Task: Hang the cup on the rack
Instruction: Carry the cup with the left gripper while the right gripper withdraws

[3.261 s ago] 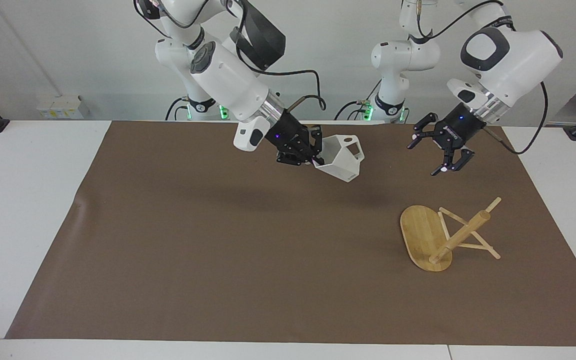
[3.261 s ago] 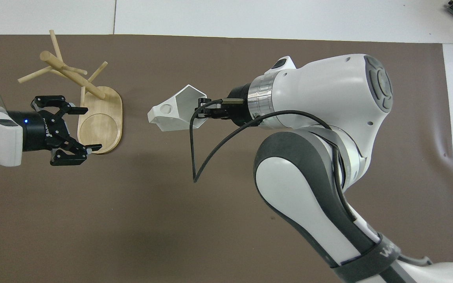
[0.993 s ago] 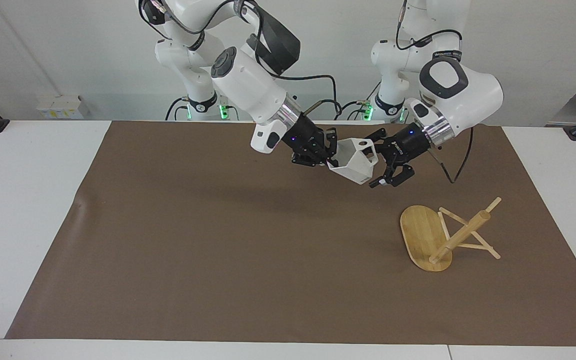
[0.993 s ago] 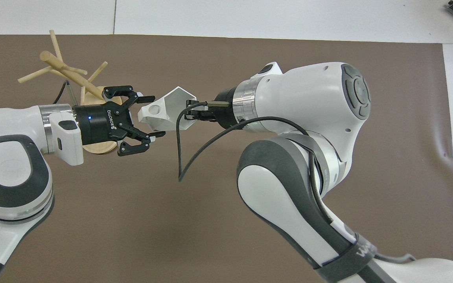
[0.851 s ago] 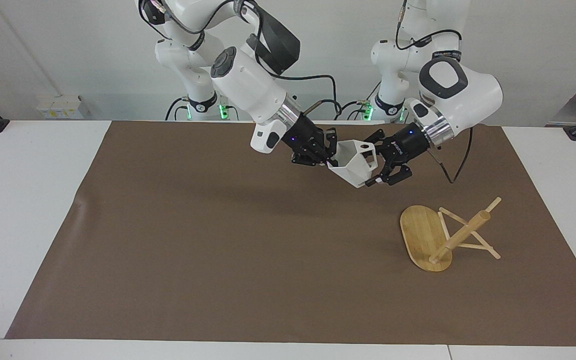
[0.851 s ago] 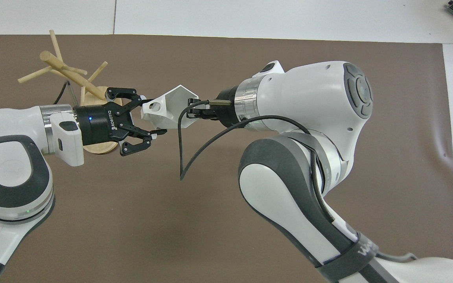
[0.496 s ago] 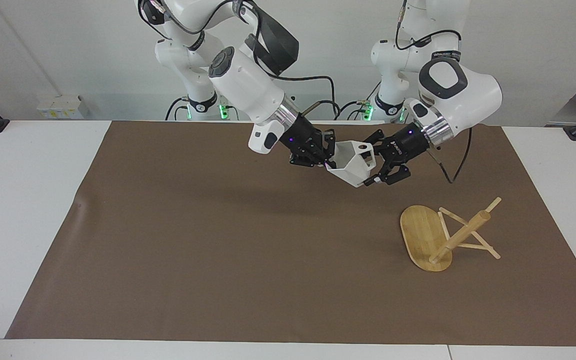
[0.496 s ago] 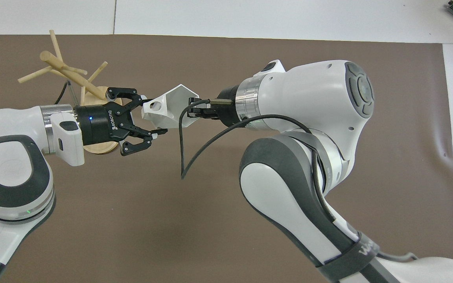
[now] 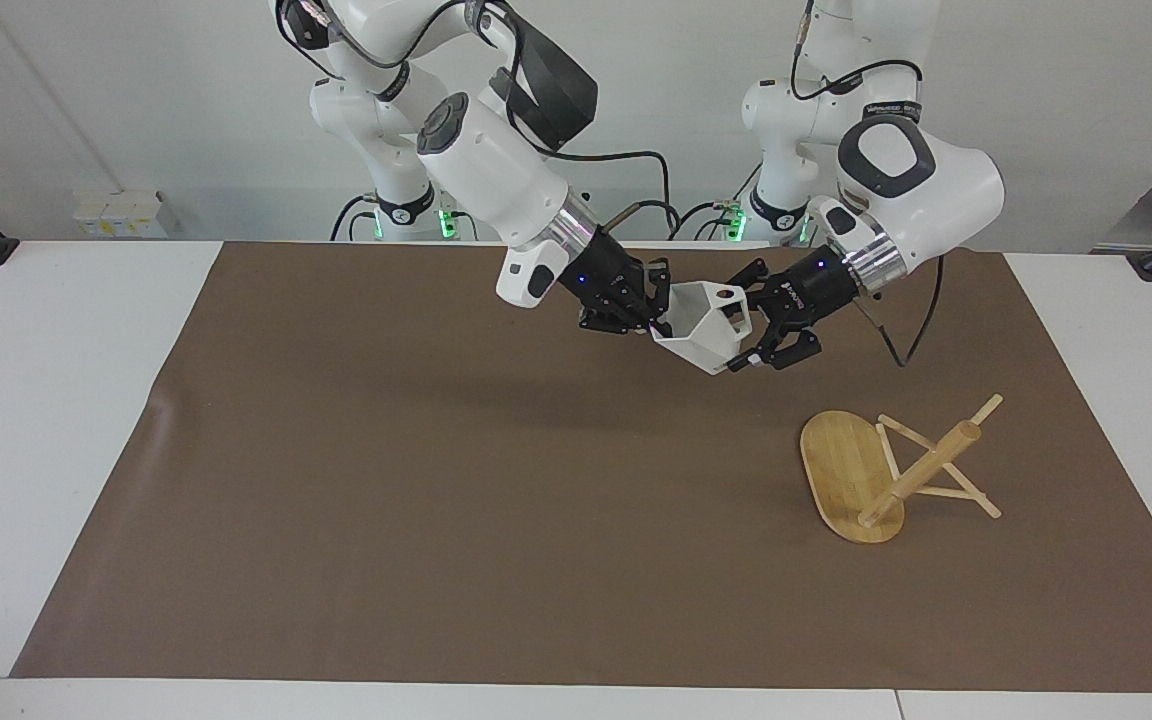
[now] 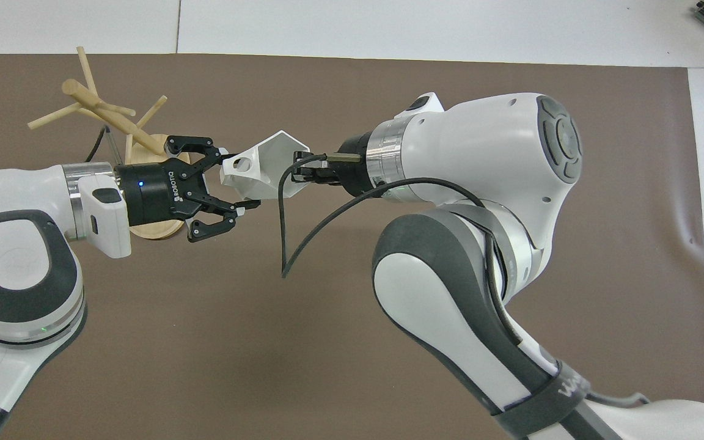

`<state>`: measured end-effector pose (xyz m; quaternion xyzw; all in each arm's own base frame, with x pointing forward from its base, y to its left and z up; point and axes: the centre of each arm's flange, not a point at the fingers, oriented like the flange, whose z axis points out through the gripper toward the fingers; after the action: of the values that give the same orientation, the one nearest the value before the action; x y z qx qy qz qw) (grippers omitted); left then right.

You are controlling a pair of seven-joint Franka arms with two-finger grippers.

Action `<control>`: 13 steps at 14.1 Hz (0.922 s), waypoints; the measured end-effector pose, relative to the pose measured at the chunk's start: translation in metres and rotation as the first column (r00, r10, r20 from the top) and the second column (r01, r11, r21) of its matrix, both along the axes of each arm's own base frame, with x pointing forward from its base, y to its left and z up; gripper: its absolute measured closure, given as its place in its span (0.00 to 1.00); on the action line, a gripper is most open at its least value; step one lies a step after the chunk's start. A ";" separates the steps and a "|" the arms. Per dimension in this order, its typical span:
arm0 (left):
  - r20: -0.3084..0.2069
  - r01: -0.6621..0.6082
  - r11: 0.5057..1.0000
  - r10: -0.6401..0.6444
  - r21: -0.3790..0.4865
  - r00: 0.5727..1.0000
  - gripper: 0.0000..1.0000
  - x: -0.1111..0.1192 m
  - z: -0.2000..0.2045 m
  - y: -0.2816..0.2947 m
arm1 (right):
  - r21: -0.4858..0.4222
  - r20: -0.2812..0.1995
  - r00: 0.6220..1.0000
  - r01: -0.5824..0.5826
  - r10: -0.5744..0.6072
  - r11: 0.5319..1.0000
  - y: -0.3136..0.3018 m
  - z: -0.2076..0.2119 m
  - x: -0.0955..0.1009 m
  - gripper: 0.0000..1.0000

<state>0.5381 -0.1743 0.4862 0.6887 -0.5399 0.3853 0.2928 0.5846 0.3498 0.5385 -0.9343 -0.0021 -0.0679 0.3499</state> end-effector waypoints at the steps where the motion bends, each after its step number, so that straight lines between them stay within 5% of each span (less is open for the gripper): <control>1: -0.001 -0.001 1.000 0.001 -0.003 1.000 0.30 0.000 0.000 -0.001 | 0.000 0.000 1.000 -0.002 0.002 1.000 0.001 0.000 -0.001 0.87; 8: -0.001 -0.003 1.000 0.003 -0.007 1.000 0.30 0.000 0.000 -0.001 | -0.003 0.016 1.000 -0.013 0.013 1.000 0.003 0.012 -0.007 0.06; 13: -0.003 -0.004 1.000 0.004 -0.007 1.000 0.30 0.000 0.000 -0.001 | -0.051 0.016 1.000 0.017 -0.016 0.999 -0.042 0.043 -0.004 0.00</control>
<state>0.5384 -0.1748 0.4857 0.6893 -0.5368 0.3868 0.2951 0.5802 0.3079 0.5817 -0.9424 0.0010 -0.0780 0.3253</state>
